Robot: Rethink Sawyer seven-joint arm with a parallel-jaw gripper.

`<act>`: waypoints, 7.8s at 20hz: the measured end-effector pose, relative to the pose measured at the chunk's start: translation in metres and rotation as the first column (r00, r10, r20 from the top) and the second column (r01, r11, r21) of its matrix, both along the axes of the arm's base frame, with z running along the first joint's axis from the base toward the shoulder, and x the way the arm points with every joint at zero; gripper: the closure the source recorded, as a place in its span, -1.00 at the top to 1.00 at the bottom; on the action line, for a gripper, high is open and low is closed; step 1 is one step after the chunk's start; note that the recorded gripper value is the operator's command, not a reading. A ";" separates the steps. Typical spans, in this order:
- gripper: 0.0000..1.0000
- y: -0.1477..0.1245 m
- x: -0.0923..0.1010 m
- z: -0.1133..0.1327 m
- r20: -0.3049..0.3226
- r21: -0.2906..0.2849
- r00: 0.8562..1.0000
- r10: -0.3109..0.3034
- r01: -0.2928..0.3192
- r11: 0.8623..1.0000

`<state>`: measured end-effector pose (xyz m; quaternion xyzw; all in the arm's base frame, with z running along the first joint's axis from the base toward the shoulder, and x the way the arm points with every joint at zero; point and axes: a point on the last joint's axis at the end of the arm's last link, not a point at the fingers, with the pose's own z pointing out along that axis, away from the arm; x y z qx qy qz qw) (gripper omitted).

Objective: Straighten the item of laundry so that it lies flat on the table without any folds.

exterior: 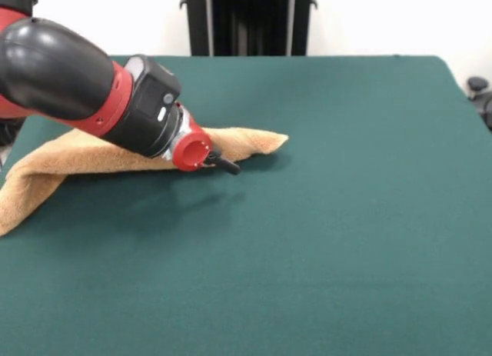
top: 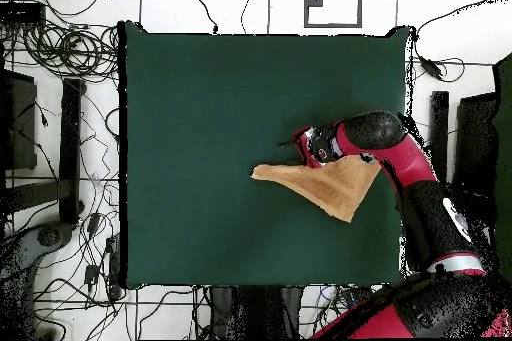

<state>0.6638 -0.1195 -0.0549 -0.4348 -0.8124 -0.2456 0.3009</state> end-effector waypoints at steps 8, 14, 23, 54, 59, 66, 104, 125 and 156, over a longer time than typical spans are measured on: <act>1.00 -0.007 -0.006 -0.002 -0.012 -0.021 1.000 -0.001 0.000 1.000; 1.00 -0.023 -0.029 0.012 0.014 -0.202 0.998 0.062 -0.058 0.978; 1.00 -0.043 -0.036 0.051 0.067 -0.545 0.965 0.254 -0.178 0.819; 1.00 -0.082 0.010 0.013 0.025 -0.625 0.975 0.220 -0.156 0.765; 1.00 -0.082 0.005 0.013 -0.059 -0.556 0.984 0.170 -0.174 0.812; 1.00 -0.069 -0.014 0.017 -0.225 -0.408 0.966 0.130 -0.215 0.888; 1.00 -0.071 -0.041 0.102 -0.511 -0.344 0.851 0.121 -0.332 0.878; 1.00 -0.172 0.007 0.046 -0.011 -0.844 0.945 0.326 -0.184 0.504; 1.00 -0.152 -0.029 0.010 -0.204 -0.634 0.969 0.140 -0.239 0.736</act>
